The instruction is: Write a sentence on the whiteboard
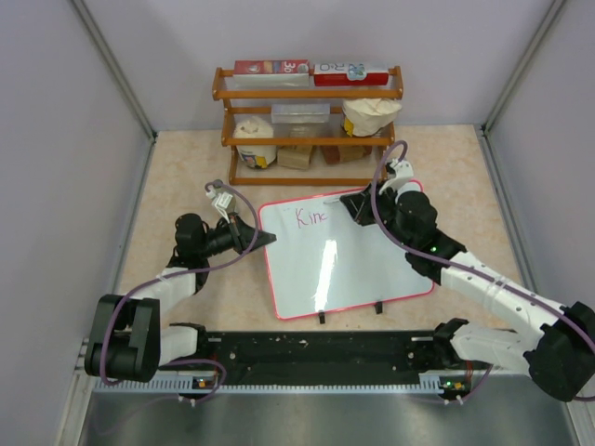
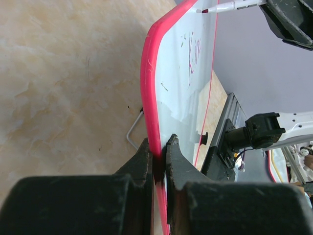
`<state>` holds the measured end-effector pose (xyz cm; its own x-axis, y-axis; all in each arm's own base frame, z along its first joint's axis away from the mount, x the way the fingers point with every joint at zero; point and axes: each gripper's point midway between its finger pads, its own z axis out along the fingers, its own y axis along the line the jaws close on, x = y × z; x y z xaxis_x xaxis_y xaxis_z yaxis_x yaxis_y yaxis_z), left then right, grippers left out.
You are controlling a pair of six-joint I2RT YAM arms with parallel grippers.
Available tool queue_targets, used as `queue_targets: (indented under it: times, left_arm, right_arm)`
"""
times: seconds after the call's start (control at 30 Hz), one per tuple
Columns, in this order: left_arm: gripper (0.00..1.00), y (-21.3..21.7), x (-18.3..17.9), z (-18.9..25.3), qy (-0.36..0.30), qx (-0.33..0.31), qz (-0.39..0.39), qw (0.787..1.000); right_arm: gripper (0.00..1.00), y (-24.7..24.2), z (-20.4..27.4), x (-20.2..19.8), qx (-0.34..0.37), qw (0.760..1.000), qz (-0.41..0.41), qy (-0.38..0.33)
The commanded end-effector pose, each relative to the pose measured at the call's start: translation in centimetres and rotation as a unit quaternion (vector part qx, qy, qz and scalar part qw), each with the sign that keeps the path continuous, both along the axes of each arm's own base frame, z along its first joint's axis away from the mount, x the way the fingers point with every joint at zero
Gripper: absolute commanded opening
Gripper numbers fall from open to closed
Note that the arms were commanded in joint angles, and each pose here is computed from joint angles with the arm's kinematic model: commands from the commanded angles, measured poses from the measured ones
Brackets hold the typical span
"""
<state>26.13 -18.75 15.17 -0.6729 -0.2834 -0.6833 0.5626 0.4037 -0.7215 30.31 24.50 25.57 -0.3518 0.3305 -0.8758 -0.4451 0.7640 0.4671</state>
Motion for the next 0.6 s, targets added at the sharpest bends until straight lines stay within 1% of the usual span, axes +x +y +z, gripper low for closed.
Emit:
queue_targets:
  times: [0.0, 0.33, 0.57]
  left_arm:
    - [0.0, 1.2, 1.6, -2.8, -0.053, 0.073, 0.041, 0.995]
    - [0.0, 1.2, 1.7, -2.7, -0.055, 0.074, 0.041, 0.995]
    - [0.0, 1.2, 1.6, -2.9, -0.053, 0.075, 0.041, 0.995]
  right_arm:
    - [0.0, -0.7, 1.5, 0.8, 0.011, 1.0, -0.018, -0.021]
    - [0.0, -0.7, -1.1, -0.5, 0.0, 1.0, 0.0, 0.005]
    - [0.0, -0.9, -1.8, -1.2, -0.004, 1.0, 0.008, 0.013]
